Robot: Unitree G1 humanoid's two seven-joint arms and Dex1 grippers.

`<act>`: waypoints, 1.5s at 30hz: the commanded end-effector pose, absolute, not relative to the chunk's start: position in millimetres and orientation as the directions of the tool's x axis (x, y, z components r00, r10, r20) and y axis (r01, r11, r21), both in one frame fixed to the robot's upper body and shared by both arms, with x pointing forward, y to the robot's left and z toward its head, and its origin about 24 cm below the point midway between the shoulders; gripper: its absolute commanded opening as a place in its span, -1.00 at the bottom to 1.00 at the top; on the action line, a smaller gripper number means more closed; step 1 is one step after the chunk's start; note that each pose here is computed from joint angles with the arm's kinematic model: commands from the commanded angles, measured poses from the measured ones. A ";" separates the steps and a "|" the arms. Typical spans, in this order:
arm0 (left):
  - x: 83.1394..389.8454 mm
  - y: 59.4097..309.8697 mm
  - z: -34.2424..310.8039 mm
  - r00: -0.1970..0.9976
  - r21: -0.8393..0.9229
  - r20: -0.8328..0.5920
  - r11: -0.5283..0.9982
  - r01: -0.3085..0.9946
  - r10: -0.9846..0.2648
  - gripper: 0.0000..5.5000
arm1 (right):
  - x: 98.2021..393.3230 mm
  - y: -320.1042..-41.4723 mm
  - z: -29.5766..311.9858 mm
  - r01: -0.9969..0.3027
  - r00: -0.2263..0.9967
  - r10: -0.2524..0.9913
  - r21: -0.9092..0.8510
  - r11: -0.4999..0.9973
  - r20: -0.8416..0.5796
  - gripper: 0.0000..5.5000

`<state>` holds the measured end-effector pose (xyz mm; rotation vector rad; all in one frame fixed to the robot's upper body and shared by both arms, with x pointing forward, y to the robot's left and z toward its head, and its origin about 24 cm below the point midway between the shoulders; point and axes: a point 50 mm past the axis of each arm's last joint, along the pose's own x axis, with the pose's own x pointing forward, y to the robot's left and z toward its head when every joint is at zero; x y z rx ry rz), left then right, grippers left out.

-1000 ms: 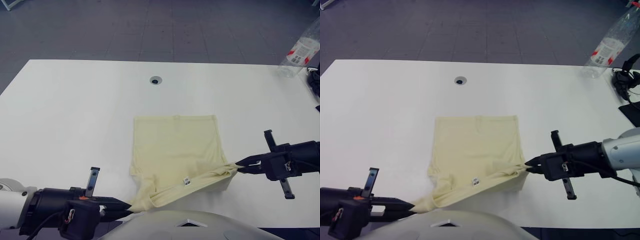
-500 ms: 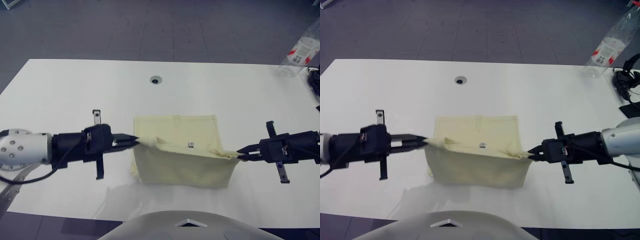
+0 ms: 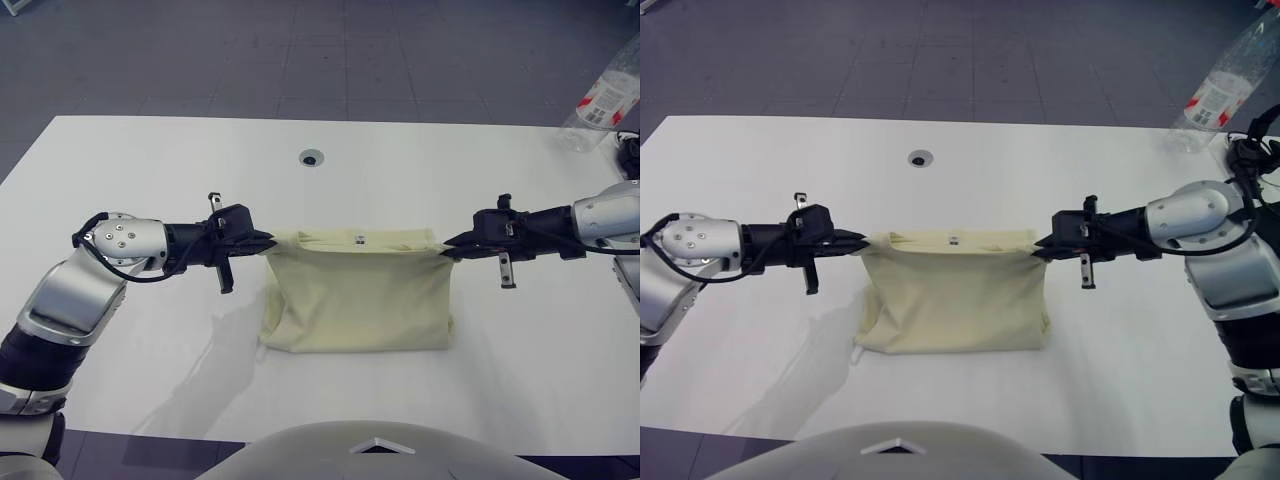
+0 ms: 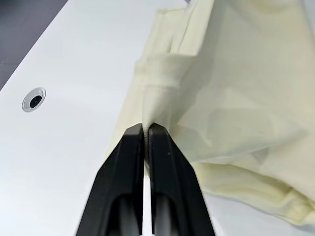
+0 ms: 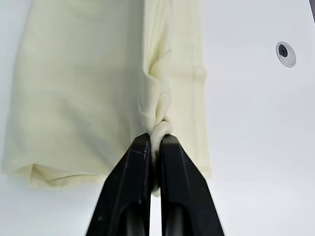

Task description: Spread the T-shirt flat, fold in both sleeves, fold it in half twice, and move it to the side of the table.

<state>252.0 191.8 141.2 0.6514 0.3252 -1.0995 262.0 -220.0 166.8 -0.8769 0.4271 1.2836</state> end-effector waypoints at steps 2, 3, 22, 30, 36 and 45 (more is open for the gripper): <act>263.4 195.3 134.9 0.452 0.335 -0.555 0.309 0.890 -0.699 -1.00 | 277.5 -213.8 162.5 -0.943 0.274 0.629 -0.332 0.027 -0.728 -0.99; 264.6 195.1 132.5 0.453 0.334 -0.557 0.311 0.890 -0.697 -1.00 | 279.8 -213.1 160.2 -0.945 0.273 0.626 -0.327 0.031 -0.730 -0.99; 284.9 161.9 84.6 0.575 0.314 -0.488 0.483 0.818 -0.656 -0.55 | 313.6 -194.0 99.4 -0.934 0.357 0.583 -0.261 0.245 -0.730 -0.42; 293.3 155.6 80.1 0.717 0.260 -0.358 0.673 0.692 -0.598 -0.08 | 329.7 -195.3 88.8 -0.821 0.567 0.511 -0.397 0.409 -0.646 0.03; 292.5 158.0 78.7 0.758 0.301 -0.330 0.698 0.649 -0.563 0.31 | 333.9 -195.1 90.6 -0.789 0.614 0.496 -0.461 0.407 -0.613 0.40; 292.1 157.8 72.2 0.775 0.365 -0.320 0.684 0.632 -0.545 0.82 | 337.1 -195.6 101.4 -0.765 0.644 0.521 -0.468 0.442 -0.561 0.89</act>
